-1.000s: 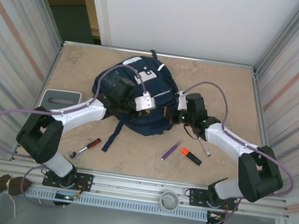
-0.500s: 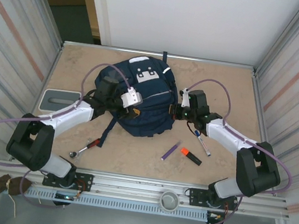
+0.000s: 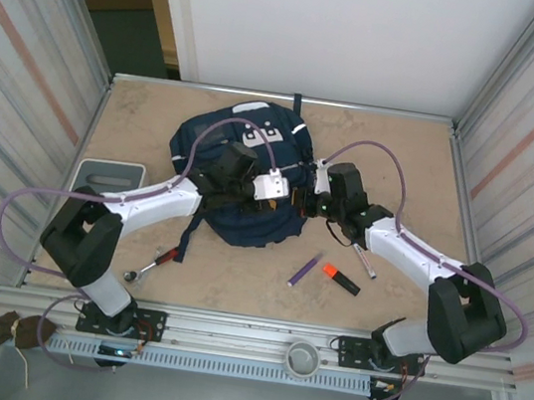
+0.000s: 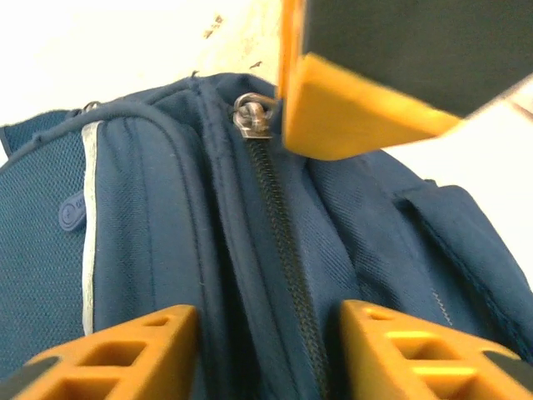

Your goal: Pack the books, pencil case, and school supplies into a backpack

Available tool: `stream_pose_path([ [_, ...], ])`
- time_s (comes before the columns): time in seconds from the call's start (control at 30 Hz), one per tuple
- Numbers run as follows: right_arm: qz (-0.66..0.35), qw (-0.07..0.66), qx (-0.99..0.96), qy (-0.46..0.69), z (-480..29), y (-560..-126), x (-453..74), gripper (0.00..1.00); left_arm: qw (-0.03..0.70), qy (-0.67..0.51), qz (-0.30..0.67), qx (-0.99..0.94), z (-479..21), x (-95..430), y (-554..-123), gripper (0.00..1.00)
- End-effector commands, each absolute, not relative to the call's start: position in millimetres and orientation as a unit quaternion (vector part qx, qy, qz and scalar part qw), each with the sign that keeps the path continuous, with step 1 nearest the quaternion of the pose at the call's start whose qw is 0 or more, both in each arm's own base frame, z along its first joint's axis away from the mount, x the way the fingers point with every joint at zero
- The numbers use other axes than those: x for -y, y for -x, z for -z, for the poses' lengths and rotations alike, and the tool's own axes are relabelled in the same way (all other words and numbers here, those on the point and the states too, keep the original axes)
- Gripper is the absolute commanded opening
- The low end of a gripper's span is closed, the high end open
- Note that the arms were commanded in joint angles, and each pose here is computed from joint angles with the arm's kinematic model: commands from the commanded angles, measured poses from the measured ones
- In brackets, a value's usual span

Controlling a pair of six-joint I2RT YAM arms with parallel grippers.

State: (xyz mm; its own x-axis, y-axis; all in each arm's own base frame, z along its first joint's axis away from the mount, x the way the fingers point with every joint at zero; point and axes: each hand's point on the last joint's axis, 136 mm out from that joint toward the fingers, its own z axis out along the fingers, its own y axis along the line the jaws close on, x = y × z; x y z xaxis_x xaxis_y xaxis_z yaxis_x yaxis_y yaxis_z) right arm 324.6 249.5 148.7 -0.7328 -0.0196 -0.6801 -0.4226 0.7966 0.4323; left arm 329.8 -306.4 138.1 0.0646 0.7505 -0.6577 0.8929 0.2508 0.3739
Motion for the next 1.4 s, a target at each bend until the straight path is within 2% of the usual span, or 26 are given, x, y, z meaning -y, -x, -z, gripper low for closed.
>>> stream_pose_path([
  [0.0,-0.317,0.376,-0.861,0.131,-180,-319,-252,0.0,0.411,-0.621,0.071,-0.664,-144,305,-336,0.32],
  [0.1,-0.292,0.373,-0.872,0.125,-171,-321,-239,0.0,0.425,-0.629,0.105,-0.642,-155,303,-327,0.17],
  [0.17,-0.273,0.37,-0.881,0.112,-164,-326,-225,0.0,0.438,-0.629,0.138,-0.627,-164,298,-318,0.13],
  [0.3,-0.251,0.355,-0.897,0.077,-152,-341,-201,0.0,0.481,-0.597,0.203,-0.609,-188,275,-307,0.12],
  [0.4,-0.25,0.351,-0.9,0.072,-150,-349,-200,0.0,0.507,-0.563,0.206,-0.619,-190,250,-316,0.14],
  [0.57,-0.27,0.353,-0.891,0.092,-154,-347,-220,0.0,0.483,-0.539,0.165,-0.67,-170,232,-336,0.25],
  [0.67,-0.279,0.355,-0.886,0.101,-158,-343,-229,0.0,0.463,-0.529,0.161,-0.693,-169,234,-338,0.48],
  [0.77,-0.289,0.36,-0.881,0.108,-164,-339,-235,0.0,0.46,-0.544,0.14,-0.688,-169,245,-328,0.6],
  [0.87,-0.299,0.364,-0.874,0.115,-170,-333,-242,0.0,0.457,-0.566,0.118,-0.676,-168,260,-318,0.65],
  [1.0,-0.315,0.375,-0.863,0.127,-185,-327,-249,0.0,0.442,-0.593,0.091,-0.667,-164,280,-314,0.66],
  [1.1,-0.33,0.381,-0.853,0.135,-195,-319,-256,0.0,0.434,-0.611,0.078,-0.657,-158,295,-317,0.66],
  [1.2,-0.343,0.382,-0.846,0.143,-201,-311,-262,0.0,0.428,-0.616,0.078,-0.657,-154,303,-324,0.59],
  [1.3,-0.347,0.38,-0.844,0.15,-201,-305,-266,0.0,0.428,-0.622,0.084,-0.651,-154,309,-326,0.44],
  [1.37,-0.334,0.379,-0.85,0.152,-196,-306,-261,0.0,0.433,-0.626,0.087,-0.643,-158,308,-324,0.3],
])
